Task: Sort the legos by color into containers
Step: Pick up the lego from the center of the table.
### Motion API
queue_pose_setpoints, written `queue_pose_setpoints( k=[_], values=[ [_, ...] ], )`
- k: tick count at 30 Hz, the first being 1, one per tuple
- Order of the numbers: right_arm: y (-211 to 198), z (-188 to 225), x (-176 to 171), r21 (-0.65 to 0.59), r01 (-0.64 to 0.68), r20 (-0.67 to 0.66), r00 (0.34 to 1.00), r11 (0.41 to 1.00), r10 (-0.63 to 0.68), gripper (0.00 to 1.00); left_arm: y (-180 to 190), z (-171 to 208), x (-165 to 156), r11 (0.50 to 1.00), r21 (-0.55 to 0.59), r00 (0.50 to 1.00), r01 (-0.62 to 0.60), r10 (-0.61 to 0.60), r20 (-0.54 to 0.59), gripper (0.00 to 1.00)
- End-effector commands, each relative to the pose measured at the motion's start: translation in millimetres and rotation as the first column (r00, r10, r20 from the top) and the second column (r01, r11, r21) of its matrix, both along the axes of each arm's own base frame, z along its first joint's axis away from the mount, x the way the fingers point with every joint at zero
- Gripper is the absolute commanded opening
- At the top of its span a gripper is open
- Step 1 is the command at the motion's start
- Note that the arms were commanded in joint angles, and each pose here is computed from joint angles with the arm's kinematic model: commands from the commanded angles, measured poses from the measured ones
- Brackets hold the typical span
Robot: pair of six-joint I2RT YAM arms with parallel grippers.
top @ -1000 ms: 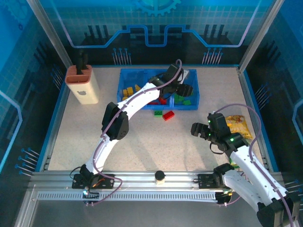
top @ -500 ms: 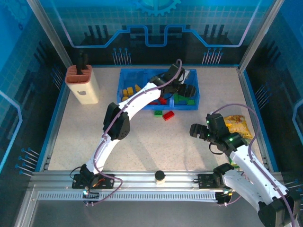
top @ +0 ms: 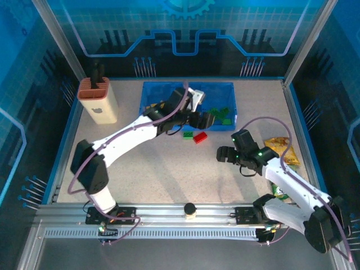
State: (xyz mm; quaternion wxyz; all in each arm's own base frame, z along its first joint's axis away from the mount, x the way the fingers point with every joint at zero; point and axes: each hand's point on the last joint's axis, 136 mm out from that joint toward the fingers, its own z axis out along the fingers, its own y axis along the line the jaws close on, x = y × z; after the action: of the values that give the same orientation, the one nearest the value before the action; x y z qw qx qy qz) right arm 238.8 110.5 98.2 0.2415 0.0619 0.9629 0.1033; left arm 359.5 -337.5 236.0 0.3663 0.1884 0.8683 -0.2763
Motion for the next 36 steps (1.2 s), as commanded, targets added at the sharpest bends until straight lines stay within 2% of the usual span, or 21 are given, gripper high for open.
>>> queue_pose_setpoints(
  k=[1,8,16,25,36],
  values=[
    [28,9,22,0.063,-0.030,0.037,0.999,0.998,0.028,0.93,24,-8,-13,0.997,-0.010,0.997,-0.072,0.073,0.017,0.84],
    [67,-3,57,0.122,-0.028,0.013,1.000,0.992,0.027,0.84,80,-41,-58,0.985,-0.003,0.985,-0.174,0.174,-0.016,0.84],
    [90,-12,99,0.137,0.123,0.023,0.992,0.983,-0.127,0.59,126,-74,-97,0.966,0.034,0.964,-0.256,0.258,-0.062,0.84],
    [105,-37,127,0.089,0.207,-0.008,0.978,0.974,-0.207,0.56,155,-89,-123,0.951,0.030,0.947,-0.309,0.310,-0.088,0.84],
    [112,-51,137,0.008,0.261,-0.021,0.965,0.965,-0.261,0.58,171,-97,-136,0.940,0.024,0.935,-0.339,0.340,-0.096,0.84]
  ],
)
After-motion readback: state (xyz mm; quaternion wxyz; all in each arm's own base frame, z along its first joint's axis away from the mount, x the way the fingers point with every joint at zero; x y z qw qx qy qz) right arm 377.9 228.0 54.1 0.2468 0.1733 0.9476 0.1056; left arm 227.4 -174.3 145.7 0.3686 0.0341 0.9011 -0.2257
